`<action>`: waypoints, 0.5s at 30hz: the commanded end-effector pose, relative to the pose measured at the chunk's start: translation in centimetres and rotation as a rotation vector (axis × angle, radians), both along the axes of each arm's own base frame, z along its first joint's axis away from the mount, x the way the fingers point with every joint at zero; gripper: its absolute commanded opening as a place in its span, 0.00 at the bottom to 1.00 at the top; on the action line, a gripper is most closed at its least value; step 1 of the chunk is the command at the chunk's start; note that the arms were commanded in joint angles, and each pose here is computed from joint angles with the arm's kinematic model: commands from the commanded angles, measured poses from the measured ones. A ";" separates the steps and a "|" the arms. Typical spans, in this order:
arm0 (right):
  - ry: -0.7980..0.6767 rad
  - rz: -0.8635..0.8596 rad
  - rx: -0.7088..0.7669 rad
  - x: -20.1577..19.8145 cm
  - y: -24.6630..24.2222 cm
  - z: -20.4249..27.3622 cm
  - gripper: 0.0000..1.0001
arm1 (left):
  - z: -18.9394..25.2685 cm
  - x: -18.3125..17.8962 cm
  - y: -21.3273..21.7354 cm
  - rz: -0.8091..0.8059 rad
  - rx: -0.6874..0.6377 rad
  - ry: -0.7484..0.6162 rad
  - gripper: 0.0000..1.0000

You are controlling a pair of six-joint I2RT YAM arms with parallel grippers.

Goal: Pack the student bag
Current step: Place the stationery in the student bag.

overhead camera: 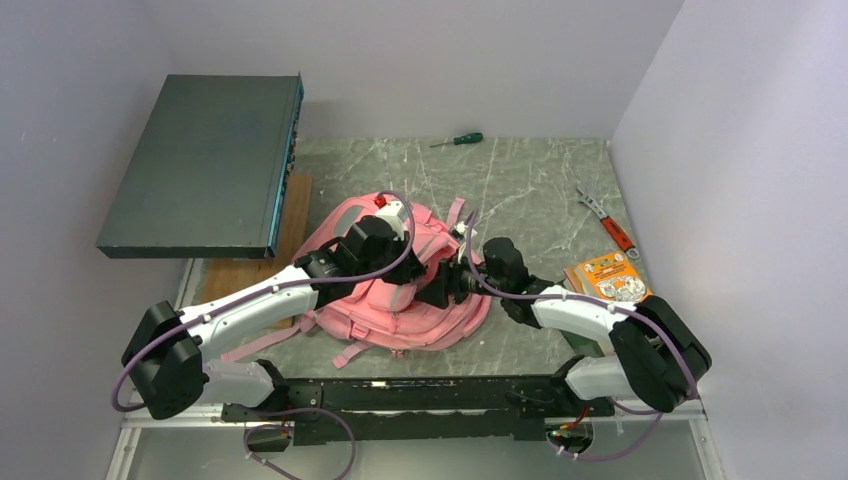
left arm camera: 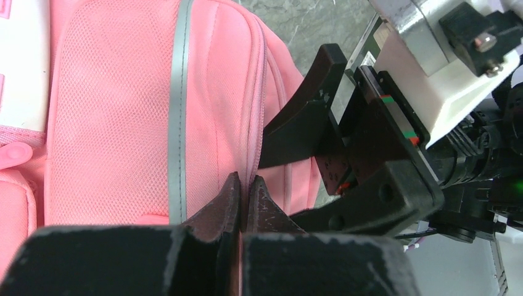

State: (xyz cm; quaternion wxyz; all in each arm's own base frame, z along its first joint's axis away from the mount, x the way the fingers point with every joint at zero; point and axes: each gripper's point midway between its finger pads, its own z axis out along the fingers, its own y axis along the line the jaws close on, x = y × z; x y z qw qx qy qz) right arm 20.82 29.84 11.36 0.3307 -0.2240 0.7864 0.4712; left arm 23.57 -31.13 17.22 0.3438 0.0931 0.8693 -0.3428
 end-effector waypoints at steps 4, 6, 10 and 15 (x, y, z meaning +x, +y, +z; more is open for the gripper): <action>-0.093 -0.073 0.080 2.2 0.8 2.1 0.45 | 3.1 0.6 -1.5 -0.019 -0.094 -0.059 0.00; -0.099 -0.101 0.062 3.6 1.2 2.1 0.40 | 3.1 0.5 -1.5 -0.023 -0.091 -0.056 0.00; -0.091 -0.161 0.032 5.8 1.7 1.5 0.37 | 3.2 0.2 -1.6 -0.030 -0.087 -0.057 0.00; -0.075 -0.185 0.022 6.6 1.9 1.0 0.47 | 3.0 0.1 -1.8 -0.041 -0.080 -0.048 0.00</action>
